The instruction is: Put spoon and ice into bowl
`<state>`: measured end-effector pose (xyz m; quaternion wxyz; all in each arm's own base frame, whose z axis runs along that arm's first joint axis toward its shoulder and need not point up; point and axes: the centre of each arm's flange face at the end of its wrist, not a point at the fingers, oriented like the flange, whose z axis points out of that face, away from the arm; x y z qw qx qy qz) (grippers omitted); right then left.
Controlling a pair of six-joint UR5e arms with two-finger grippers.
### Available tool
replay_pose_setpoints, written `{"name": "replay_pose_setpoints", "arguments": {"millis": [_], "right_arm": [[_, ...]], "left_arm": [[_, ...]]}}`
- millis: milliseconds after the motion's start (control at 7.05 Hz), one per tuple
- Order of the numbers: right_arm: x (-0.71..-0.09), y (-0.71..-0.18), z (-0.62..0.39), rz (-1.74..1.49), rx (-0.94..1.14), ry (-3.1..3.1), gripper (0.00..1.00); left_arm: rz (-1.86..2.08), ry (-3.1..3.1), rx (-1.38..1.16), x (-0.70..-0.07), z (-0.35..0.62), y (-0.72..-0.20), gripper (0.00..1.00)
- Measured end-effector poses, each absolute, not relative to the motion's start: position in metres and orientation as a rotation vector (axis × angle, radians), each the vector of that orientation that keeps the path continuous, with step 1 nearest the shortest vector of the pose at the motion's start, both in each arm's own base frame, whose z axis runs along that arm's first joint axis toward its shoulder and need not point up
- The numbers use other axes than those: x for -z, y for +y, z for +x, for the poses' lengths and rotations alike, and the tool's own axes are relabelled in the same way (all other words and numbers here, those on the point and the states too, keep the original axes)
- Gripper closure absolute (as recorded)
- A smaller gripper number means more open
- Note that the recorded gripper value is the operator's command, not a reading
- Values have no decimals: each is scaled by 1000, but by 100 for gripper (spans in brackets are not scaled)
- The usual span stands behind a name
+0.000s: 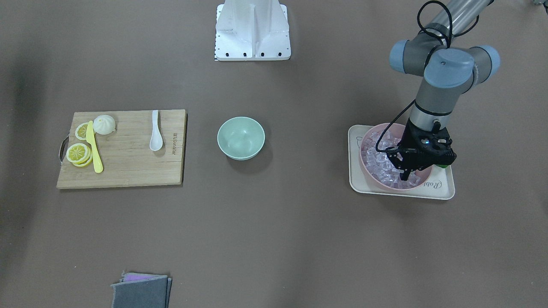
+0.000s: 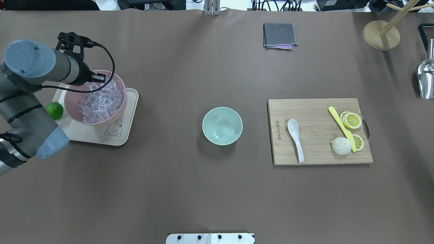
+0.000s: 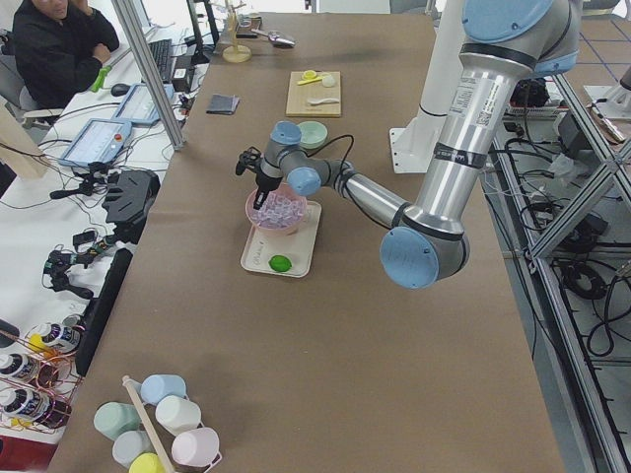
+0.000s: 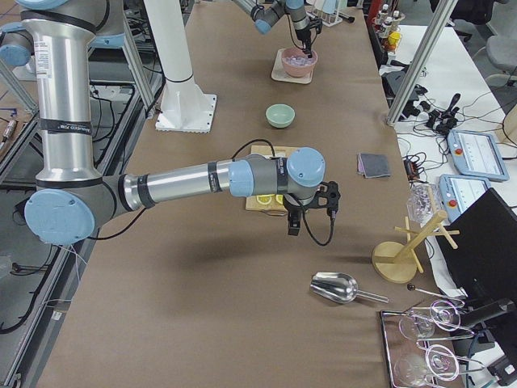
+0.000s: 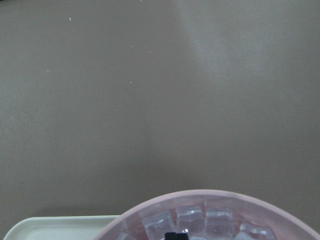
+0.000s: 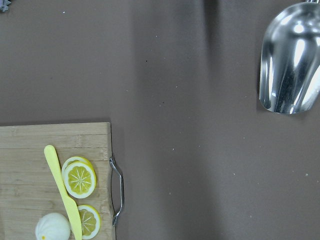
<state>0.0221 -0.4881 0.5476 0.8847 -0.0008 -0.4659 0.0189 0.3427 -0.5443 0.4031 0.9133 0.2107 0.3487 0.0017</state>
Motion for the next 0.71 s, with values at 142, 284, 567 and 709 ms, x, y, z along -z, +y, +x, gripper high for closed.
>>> {"name": "replay_pose_setpoints", "arguments": {"millis": [142,284,567,709], "right_arm": [[-548,-488,22,-2,-39,-970,0],[-548,-487,22,-2,-39,-971,0],[-549,-486,22,-5,-40,-971,0],[-549,-486,22,-5,-41,-971,0]], "left_arm": [[430,719,-4,-404,343,-544,30],[428,718,-5,-405,342,-544,30],[426,717,-4,-407,342,-543,34],[425,718,-2,-407,342,-543,34]]}}
